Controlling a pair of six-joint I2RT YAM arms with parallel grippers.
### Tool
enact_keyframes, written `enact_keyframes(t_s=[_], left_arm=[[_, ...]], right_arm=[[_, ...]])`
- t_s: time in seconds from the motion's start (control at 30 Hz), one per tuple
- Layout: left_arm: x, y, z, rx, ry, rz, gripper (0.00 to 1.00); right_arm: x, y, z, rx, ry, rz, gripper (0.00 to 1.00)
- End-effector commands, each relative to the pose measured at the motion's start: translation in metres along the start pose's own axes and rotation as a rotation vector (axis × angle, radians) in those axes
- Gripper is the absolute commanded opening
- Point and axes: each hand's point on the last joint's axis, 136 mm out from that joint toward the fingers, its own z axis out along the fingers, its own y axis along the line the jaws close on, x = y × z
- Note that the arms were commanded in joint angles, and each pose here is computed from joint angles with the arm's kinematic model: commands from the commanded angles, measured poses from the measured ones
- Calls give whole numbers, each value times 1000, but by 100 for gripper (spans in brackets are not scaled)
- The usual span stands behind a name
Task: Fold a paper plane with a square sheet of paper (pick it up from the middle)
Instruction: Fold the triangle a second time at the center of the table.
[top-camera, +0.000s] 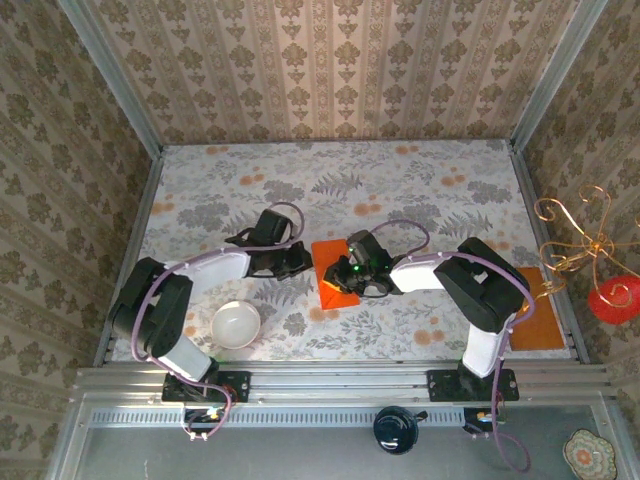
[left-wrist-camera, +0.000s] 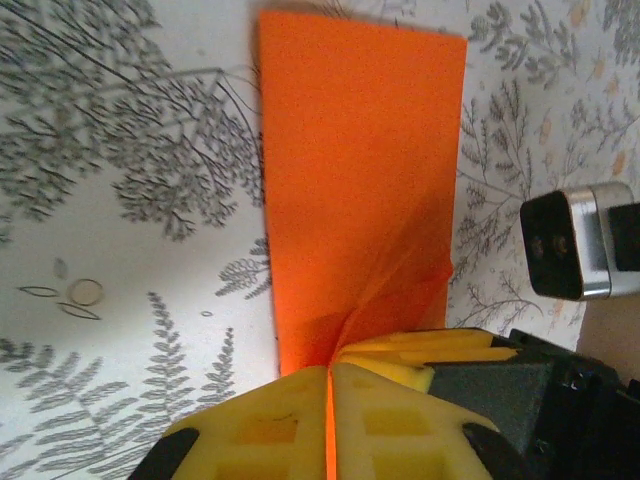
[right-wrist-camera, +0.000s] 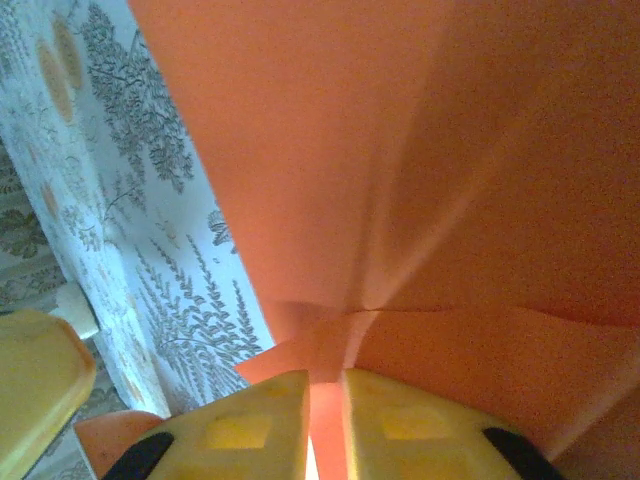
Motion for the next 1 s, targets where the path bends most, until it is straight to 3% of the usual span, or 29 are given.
enact_keyframes(t_s=[0.0, 0.3, 0.97], left_arm=[[5, -13, 7, 19, 32, 27, 10], [17, -18, 29, 8, 83, 42, 1], [20, 18, 43, -155, 96, 40, 0]], right_arm=[[6, -48, 6, 144, 8, 55, 14], [9, -54, 8, 159, 17, 68, 0], [9, -45, 6, 115, 26, 87, 1]])
